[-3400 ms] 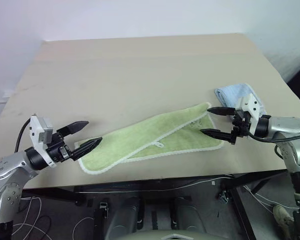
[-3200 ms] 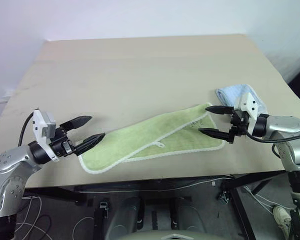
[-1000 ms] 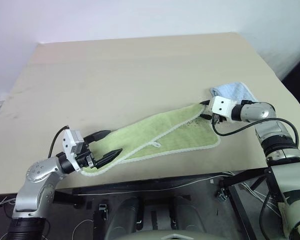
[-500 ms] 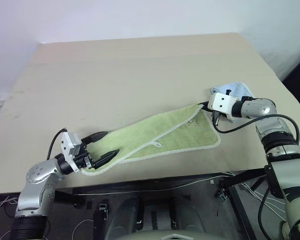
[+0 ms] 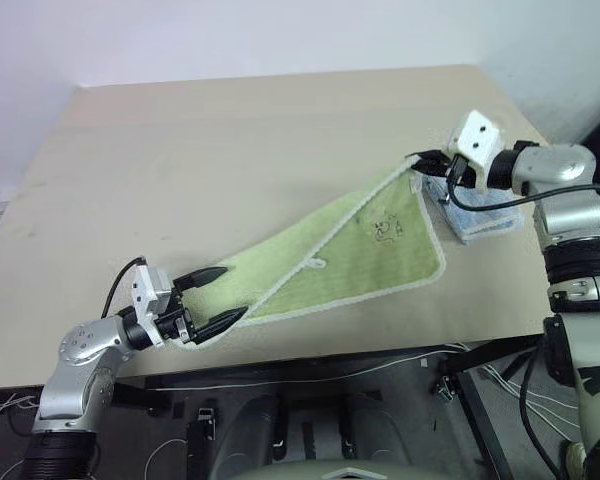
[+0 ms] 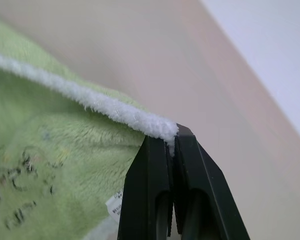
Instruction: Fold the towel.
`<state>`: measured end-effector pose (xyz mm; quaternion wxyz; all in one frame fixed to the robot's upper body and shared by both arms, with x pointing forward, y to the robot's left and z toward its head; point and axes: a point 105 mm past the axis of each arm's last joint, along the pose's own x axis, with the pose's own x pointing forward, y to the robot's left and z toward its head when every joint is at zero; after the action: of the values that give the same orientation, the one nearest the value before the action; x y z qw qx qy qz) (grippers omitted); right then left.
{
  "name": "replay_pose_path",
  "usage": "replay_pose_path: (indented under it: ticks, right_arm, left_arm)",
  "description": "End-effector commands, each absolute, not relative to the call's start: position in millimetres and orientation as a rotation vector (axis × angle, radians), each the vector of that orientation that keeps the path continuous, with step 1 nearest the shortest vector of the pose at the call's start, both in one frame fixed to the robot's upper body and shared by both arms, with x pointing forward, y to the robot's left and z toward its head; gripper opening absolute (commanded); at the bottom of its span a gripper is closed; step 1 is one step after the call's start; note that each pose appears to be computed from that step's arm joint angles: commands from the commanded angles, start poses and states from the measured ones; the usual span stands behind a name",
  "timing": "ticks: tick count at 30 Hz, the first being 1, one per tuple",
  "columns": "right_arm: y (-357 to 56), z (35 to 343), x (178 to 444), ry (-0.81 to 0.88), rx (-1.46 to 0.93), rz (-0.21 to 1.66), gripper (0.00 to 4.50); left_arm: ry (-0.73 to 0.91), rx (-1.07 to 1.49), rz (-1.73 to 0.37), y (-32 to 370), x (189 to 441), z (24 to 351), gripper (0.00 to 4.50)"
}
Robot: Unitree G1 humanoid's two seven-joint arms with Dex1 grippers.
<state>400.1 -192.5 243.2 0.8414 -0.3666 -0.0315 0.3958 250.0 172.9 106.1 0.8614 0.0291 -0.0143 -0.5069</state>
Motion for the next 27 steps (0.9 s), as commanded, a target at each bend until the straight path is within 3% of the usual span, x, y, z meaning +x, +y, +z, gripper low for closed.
replay_pose_path:
  ticks: [1, 10, 27]
  right_arm:
    - [-183.1, 285.9, 389.3, -0.197, -0.784, 0.817, 0.02]
    - [-175.6, 297.0, 385.3, -0.232, -0.797, 0.8, 0.02]
    - [-170.2, 313.8, 389.7, -0.264, -0.767, 0.795, 0.02]
  left_arm:
    - [-0.033, 0.105, -1.144, 157.9, 239.7, 114.3, 4.5]
    - [0.002, 0.243, -1.151, 149.6, 236.3, 126.3, 4.5]
    - [0.04, 0.255, -1.046, 168.7, 227.3, 136.1, 4.5]
